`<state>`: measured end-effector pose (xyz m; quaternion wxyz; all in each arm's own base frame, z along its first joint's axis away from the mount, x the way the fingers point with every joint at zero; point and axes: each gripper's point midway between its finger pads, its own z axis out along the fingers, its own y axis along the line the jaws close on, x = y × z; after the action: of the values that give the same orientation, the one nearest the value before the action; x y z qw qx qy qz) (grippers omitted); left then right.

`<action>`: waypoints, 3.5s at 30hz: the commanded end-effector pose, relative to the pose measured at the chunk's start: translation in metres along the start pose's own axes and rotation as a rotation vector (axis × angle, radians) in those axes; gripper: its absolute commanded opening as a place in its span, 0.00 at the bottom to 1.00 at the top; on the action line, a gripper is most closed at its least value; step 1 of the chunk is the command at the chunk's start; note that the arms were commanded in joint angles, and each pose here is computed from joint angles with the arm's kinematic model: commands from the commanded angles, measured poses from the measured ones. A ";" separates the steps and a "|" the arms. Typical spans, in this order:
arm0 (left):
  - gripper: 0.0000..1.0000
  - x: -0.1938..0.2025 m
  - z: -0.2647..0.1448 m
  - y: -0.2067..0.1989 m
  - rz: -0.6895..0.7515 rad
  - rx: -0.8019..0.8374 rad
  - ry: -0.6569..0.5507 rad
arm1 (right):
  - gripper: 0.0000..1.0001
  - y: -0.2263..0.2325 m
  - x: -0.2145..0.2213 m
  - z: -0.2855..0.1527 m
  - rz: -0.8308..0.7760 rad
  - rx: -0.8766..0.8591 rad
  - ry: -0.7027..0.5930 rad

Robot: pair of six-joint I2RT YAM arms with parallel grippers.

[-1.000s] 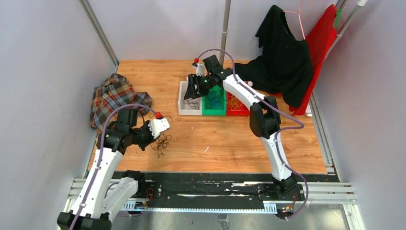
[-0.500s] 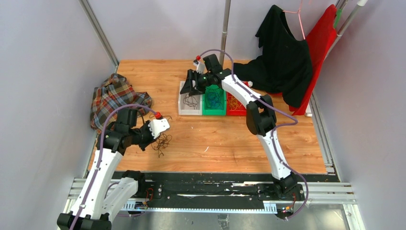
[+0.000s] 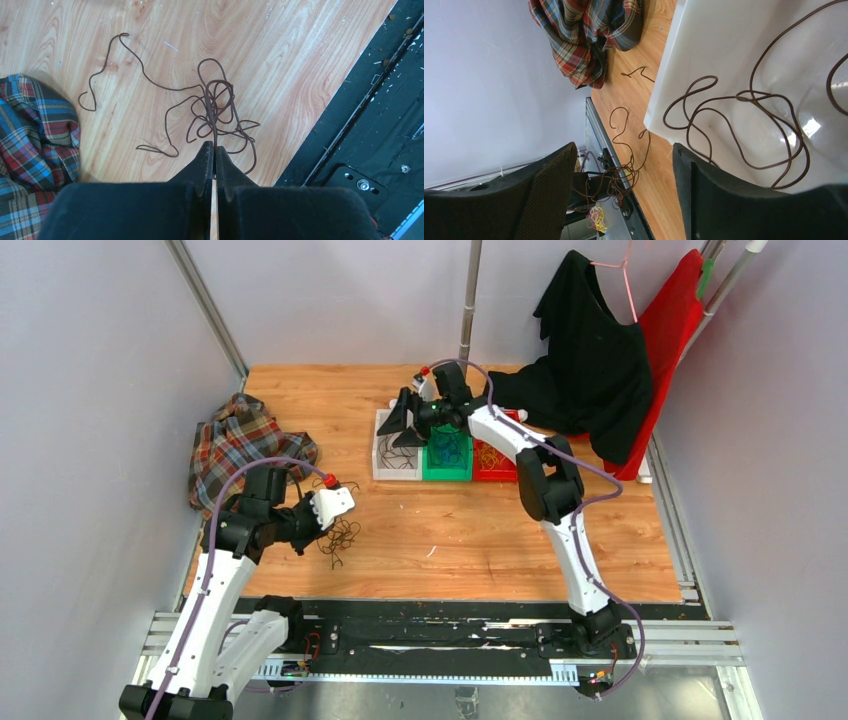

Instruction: Untangle the cables

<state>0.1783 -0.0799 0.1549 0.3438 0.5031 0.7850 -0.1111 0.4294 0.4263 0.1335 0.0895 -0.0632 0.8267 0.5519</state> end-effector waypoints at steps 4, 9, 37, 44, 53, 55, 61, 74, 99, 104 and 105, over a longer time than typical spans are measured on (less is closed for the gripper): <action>0.01 -0.015 -0.008 0.004 0.005 -0.017 -0.051 | 0.70 0.054 -0.019 -0.042 -0.152 0.020 -0.149; 0.01 -0.029 -0.015 0.007 -0.010 -0.026 -0.087 | 0.70 0.085 0.013 -0.061 -0.398 0.024 -0.177; 0.00 -0.106 -0.065 0.009 -0.079 -0.025 -0.313 | 0.71 0.190 0.169 -0.027 -1.128 -0.061 -0.503; 0.00 -0.115 -0.075 -0.005 -0.056 0.032 -0.344 | 0.70 0.199 0.157 -0.015 -1.138 -0.017 -0.590; 0.00 -0.131 -0.096 -0.016 -0.022 0.060 -0.393 | 0.69 0.151 0.146 0.024 -1.063 0.090 -0.604; 0.00 -0.136 -0.103 -0.019 -0.013 0.063 -0.409 | 0.68 0.132 0.148 0.029 -1.041 0.120 -0.598; 0.00 -0.160 -0.127 -0.020 0.011 0.054 -0.476 | 0.68 0.068 0.149 0.026 -0.959 0.238 -0.585; 0.00 -0.203 -0.178 -0.009 0.104 -0.051 -0.575 | 0.57 -0.020 0.154 -0.022 -0.817 0.396 -0.587; 0.00 -0.284 -0.318 0.114 0.184 -0.818 -0.751 | 0.01 -0.107 0.194 -0.081 -0.611 0.510 -0.574; 0.00 -0.298 -0.373 0.141 0.148 -1.097 -0.890 | 0.01 -0.116 0.196 -0.095 -0.571 0.515 -0.586; 0.01 -0.301 -0.387 0.145 0.148 -1.153 -0.918 | 0.01 -0.118 0.198 -0.097 -0.568 0.517 -0.584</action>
<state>0.2257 -0.0650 0.5799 0.7633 0.3245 0.5553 0.0606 0.2489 0.3073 0.0212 0.4742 -0.1362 0.8233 0.2805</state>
